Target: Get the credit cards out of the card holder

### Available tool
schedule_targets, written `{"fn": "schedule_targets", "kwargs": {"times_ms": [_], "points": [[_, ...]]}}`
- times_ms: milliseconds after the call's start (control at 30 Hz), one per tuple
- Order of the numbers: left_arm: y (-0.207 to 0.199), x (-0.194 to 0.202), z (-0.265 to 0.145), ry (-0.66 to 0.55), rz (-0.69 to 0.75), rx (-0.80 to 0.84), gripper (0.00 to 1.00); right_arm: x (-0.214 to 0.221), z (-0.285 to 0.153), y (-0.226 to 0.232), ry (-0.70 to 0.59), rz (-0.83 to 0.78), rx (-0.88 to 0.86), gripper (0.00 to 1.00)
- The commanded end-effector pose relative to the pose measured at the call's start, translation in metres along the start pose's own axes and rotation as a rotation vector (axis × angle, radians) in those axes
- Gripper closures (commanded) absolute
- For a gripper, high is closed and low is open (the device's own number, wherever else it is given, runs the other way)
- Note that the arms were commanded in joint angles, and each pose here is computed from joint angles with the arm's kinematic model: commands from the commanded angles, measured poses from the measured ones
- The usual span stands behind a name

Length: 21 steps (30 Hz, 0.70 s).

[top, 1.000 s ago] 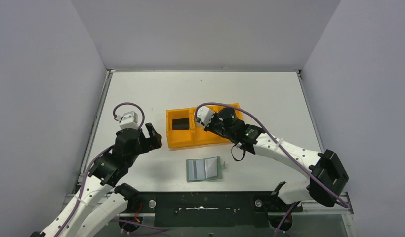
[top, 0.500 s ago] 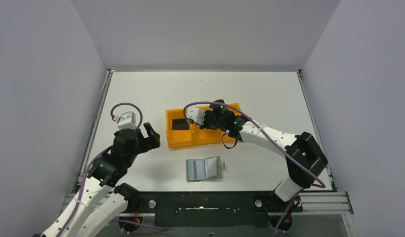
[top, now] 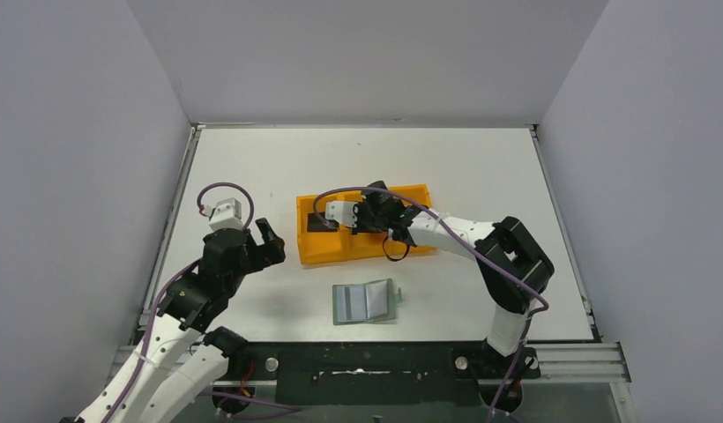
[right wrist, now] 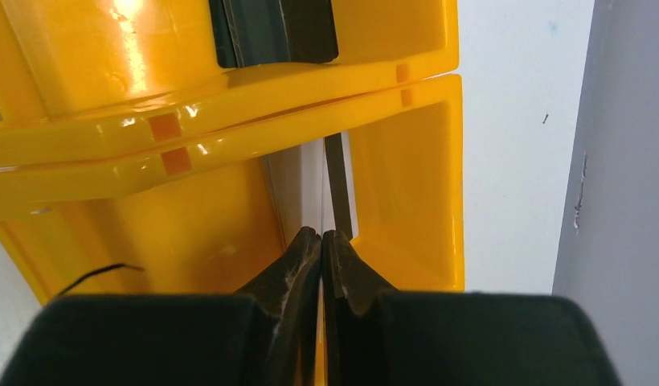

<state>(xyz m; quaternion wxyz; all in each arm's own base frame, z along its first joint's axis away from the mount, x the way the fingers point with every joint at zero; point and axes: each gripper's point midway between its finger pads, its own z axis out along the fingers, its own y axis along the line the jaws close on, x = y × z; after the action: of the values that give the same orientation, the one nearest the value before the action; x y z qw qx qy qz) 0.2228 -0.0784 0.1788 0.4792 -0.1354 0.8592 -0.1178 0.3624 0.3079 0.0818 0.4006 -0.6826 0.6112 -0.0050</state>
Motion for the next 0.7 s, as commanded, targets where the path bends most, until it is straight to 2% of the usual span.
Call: {"fn": "schedule_targets", "kwargs": {"times_ms": [0, 400, 667], "points": [[-0.007, -0.011, 0.001, -0.035, -0.01, 0.025, 0.09, -0.017, -0.001, -0.045, -0.05, -0.021, 0.144, 0.98], [-0.006, -0.009, 0.002, -0.03, -0.01, 0.023, 0.09, -0.003, 0.026, -0.047, -0.021, -0.04, 0.156, 0.94], [-0.006, -0.008, 0.003, -0.025, -0.008, 0.018, 0.08, -0.001, 0.022, -0.034, -0.029, -0.018, 0.095, 0.81]]}}
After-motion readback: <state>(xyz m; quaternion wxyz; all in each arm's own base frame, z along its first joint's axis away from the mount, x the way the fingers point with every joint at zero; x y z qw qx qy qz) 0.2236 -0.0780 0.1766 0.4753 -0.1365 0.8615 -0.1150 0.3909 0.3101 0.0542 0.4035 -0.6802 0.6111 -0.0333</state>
